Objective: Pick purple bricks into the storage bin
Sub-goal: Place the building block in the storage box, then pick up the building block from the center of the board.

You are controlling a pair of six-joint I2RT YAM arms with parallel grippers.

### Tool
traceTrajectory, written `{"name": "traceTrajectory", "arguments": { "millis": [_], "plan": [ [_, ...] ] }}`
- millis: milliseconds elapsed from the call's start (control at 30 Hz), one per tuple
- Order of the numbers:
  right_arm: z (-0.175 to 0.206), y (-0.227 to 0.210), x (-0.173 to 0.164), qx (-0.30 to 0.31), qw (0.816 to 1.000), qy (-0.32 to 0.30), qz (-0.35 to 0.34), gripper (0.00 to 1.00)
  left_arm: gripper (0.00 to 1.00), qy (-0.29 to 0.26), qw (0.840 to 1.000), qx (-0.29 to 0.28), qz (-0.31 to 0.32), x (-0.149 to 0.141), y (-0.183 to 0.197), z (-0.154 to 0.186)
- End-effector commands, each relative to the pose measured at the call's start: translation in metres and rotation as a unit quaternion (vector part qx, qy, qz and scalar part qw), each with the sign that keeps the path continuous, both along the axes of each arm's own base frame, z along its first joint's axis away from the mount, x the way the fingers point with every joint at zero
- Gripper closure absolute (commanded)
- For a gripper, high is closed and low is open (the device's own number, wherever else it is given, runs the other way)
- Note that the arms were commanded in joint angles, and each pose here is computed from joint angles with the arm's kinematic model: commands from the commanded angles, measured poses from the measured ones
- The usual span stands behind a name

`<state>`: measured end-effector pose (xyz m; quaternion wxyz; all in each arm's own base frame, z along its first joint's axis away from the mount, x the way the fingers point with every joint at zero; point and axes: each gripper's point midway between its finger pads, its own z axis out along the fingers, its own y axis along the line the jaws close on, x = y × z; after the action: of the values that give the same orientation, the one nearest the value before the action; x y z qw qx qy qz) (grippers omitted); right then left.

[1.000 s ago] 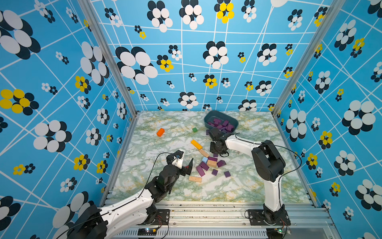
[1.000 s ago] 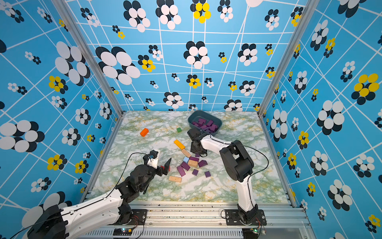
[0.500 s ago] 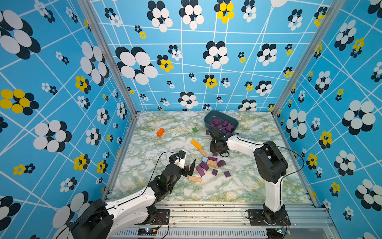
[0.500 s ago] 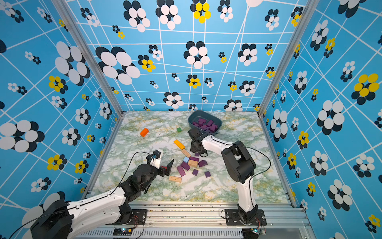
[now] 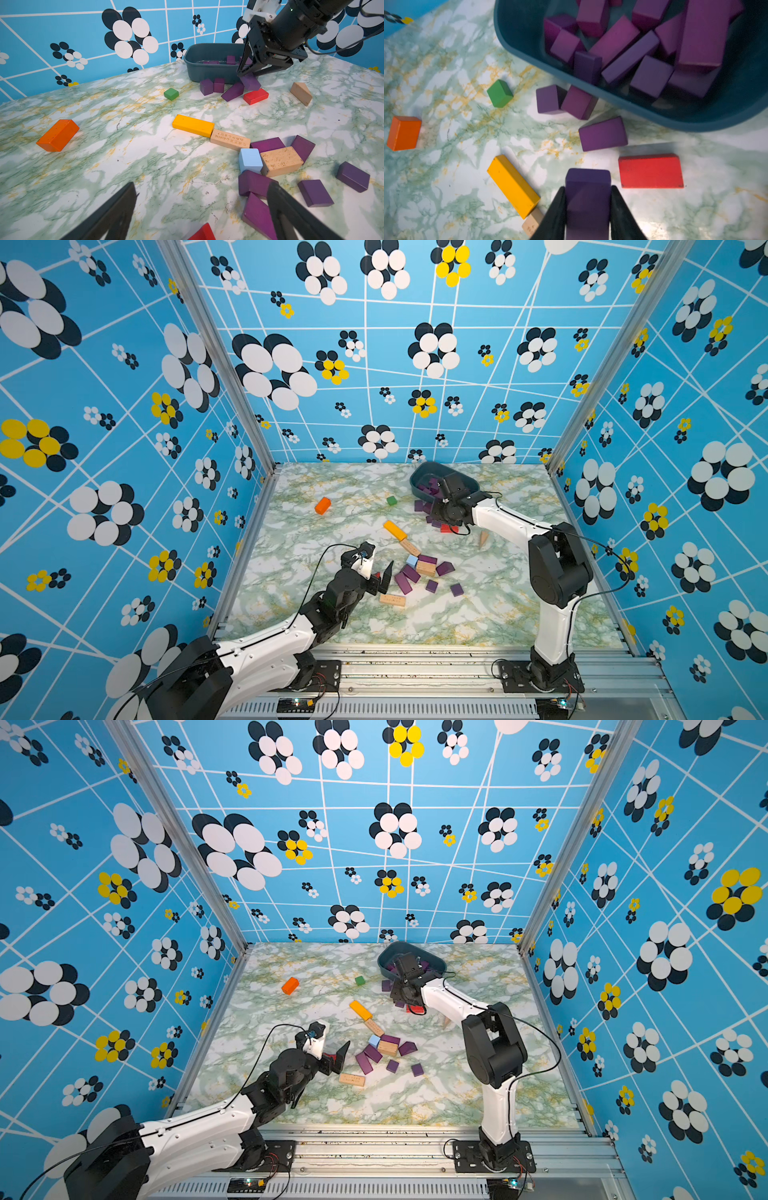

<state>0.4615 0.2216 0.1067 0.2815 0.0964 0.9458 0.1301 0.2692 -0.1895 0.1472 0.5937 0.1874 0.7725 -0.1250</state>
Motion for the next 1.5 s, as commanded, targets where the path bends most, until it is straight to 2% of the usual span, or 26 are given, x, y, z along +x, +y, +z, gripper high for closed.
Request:
{"name": "traceTrajectory", "arguments": {
  "millis": [0,33,200,533,700,833,867,933,1033,1233,1367,1467],
  "plan": [
    [0.051,-0.008,0.022,0.021,0.998,-0.053,0.002,0.84,0.0,-0.005,1.0,-0.008,0.01,0.004,0.002,0.007],
    [0.067,-0.011,0.031,0.027,0.997,-0.069,-0.001,0.84,0.0,-0.005,1.0,-0.008,0.012,0.004,0.002,0.008],
    [0.089,-0.036,0.059,0.032,0.995,-0.087,-0.024,0.83,0.0,-0.004,1.0,-0.009,0.012,0.004,0.003,0.008],
    [0.084,-0.069,0.113,0.035,0.994,-0.08,-0.067,0.82,0.0,-0.003,1.0,-0.011,0.016,0.005,0.004,0.008],
    [0.066,-0.075,0.132,0.026,0.995,-0.065,-0.075,0.75,0.01,-0.001,1.0,-0.011,0.017,0.006,0.004,0.007],
    [0.066,-0.076,0.135,0.019,0.995,-0.066,-0.073,0.59,0.01,0.004,1.0,-0.01,0.016,0.007,0.003,0.005],
    [0.066,-0.076,0.134,0.019,0.995,-0.065,-0.071,0.55,0.01,0.004,1.0,-0.01,0.016,0.007,0.003,0.005],
    [0.069,-0.076,0.129,0.016,0.995,-0.067,-0.067,0.36,0.01,0.003,1.0,-0.008,0.018,0.007,0.004,0.005],
    [0.076,-0.079,0.117,0.007,0.995,-0.073,-0.061,0.17,0.01,0.001,1.0,-0.006,0.019,0.008,0.005,0.005],
    [0.103,-0.078,0.077,0.025,0.995,-0.09,-0.041,0.01,0.0,-0.008,0.999,0.015,0.035,0.01,0.013,0.006],
    [0.121,-0.088,0.034,0.015,0.994,-0.11,-0.018,0.01,0.0,-0.006,1.0,0.023,0.02,0.01,0.008,0.006],
    [0.125,-0.091,-0.001,0.001,0.991,-0.131,0.029,0.01,0.01,0.005,0.999,0.046,0.016,0.013,0.005,0.001]
  ]
}}
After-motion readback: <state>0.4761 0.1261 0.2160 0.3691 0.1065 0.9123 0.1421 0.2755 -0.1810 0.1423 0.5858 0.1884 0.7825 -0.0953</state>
